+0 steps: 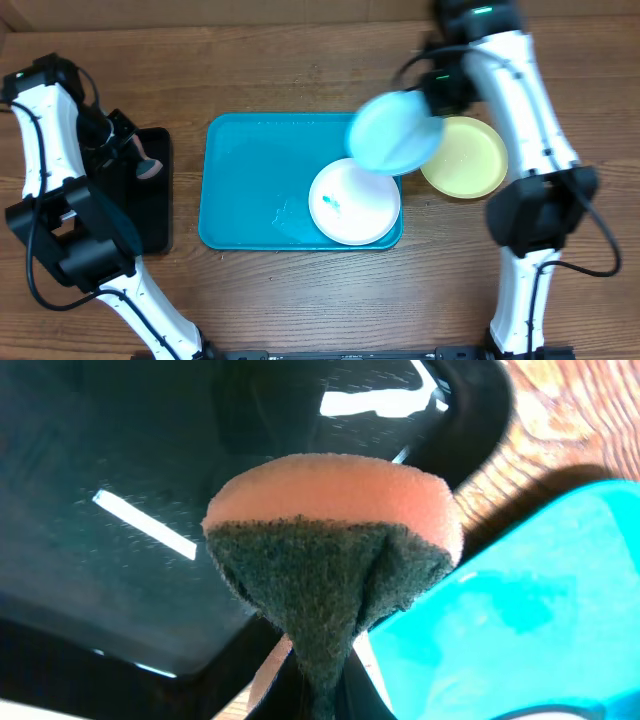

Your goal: Clean dirty plates on tray and stack at the side

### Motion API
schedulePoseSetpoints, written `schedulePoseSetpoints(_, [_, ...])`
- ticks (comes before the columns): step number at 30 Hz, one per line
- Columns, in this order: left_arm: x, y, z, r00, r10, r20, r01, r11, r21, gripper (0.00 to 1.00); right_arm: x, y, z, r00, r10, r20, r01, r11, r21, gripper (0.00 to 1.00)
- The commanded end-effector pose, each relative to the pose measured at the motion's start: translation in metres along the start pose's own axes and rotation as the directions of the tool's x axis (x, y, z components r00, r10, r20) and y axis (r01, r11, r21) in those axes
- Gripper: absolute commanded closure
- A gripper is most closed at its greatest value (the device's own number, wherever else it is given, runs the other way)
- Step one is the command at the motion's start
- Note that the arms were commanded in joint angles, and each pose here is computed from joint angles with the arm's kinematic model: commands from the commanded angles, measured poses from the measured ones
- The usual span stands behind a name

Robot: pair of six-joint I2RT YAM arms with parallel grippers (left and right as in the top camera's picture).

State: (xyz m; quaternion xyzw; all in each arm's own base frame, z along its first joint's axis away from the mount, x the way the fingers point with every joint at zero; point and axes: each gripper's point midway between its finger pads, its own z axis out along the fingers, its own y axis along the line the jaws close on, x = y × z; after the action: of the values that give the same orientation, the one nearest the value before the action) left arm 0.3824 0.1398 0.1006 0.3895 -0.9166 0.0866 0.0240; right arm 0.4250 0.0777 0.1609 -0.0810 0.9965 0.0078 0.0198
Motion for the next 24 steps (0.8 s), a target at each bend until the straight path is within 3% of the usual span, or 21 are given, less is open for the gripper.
schedulePoseSetpoints(1, [0.009, -0.023, -0.008, 0.995, 0.098, 0.026, -0.099, 0.995, 0.018, 0.96, 0.007, -0.031, -0.003, 0.988, 0.152, -0.018, -0.153, 0.977, -0.150, 0.96])
schedulePoseSetpoints(10, [0.014, -0.044, -0.005, 0.982, 0.182, 0.044, -0.184, 0.983, 0.021, 0.96, 0.050, -0.109, 0.055, 0.922, 0.342, -0.181, -0.365, 0.923, -0.118, 0.96])
schedulePoseSetpoints(24, [0.014, -0.044, -0.005, 0.982, 0.183, 0.042, -0.184, 0.983, 0.021, 0.96, 0.052, -0.143, 0.081, 0.893, 0.430, -0.136, -0.431, 0.902, 0.018, 0.92])
